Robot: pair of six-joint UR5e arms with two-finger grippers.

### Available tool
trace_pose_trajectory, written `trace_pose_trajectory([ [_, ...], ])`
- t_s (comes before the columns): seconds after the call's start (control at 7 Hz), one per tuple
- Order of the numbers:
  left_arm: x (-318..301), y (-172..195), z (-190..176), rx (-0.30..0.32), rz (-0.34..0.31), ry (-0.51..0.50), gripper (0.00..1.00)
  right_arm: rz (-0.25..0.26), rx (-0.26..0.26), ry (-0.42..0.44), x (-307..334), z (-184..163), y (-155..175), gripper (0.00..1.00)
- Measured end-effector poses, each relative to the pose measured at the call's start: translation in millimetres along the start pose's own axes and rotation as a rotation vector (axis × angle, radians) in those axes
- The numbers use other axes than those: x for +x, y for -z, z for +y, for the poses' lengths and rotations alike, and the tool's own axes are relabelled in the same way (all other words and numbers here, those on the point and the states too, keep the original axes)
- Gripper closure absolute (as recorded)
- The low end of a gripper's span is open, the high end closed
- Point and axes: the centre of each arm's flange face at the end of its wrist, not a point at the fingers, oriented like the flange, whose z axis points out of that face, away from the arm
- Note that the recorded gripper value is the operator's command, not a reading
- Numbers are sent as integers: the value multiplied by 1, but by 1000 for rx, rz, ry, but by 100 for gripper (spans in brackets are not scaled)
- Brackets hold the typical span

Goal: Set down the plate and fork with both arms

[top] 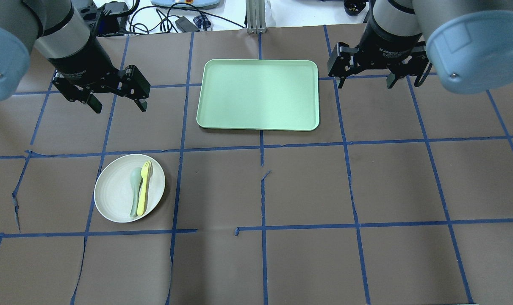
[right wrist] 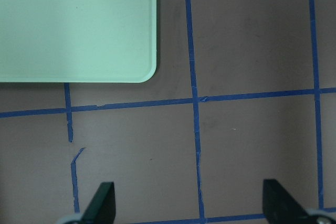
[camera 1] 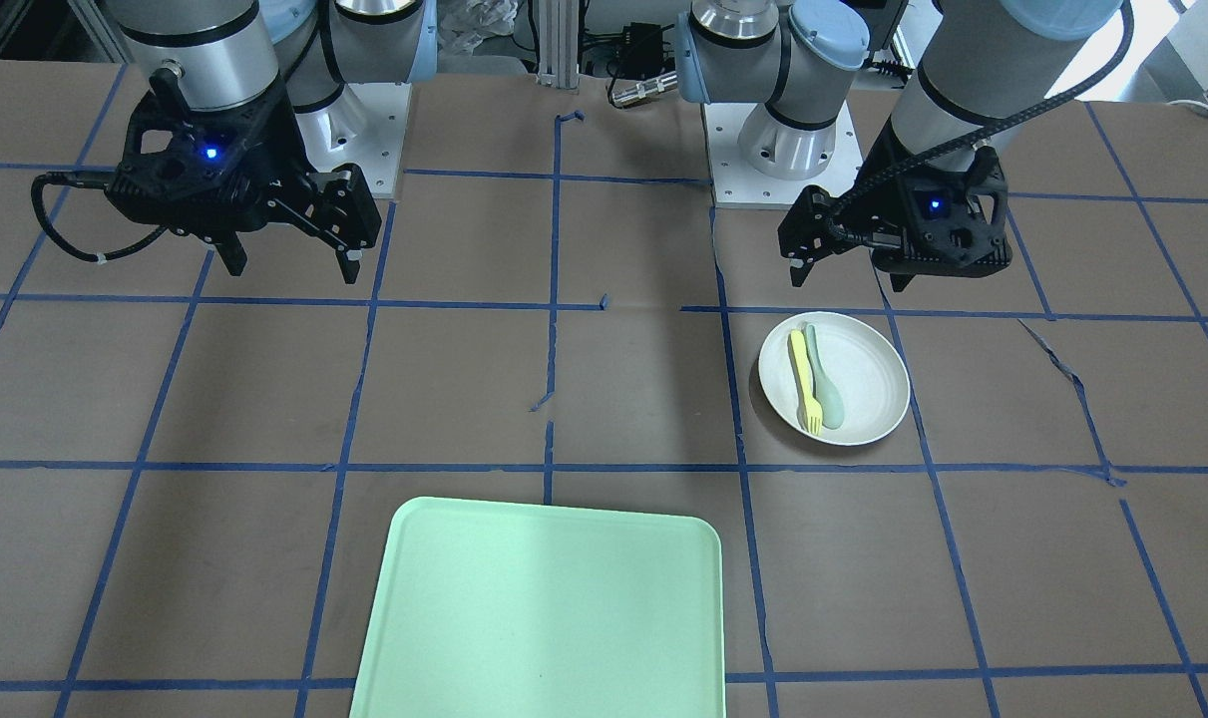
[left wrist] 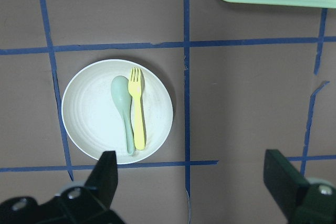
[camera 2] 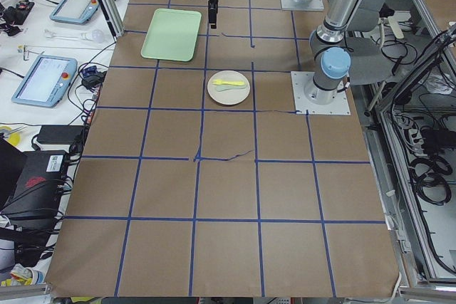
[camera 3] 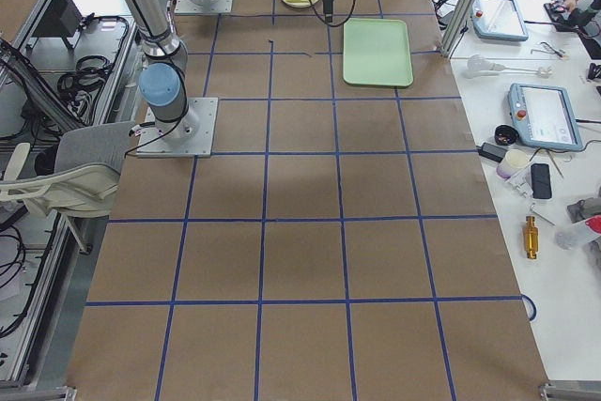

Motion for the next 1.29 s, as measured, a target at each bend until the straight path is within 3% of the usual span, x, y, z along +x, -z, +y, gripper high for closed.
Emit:
trace_pose_trajectory([
  [1.29, -7, -16, 7, -26, -7, 10, 0, 1, -1, 0, 0, 0, -1, 0],
])
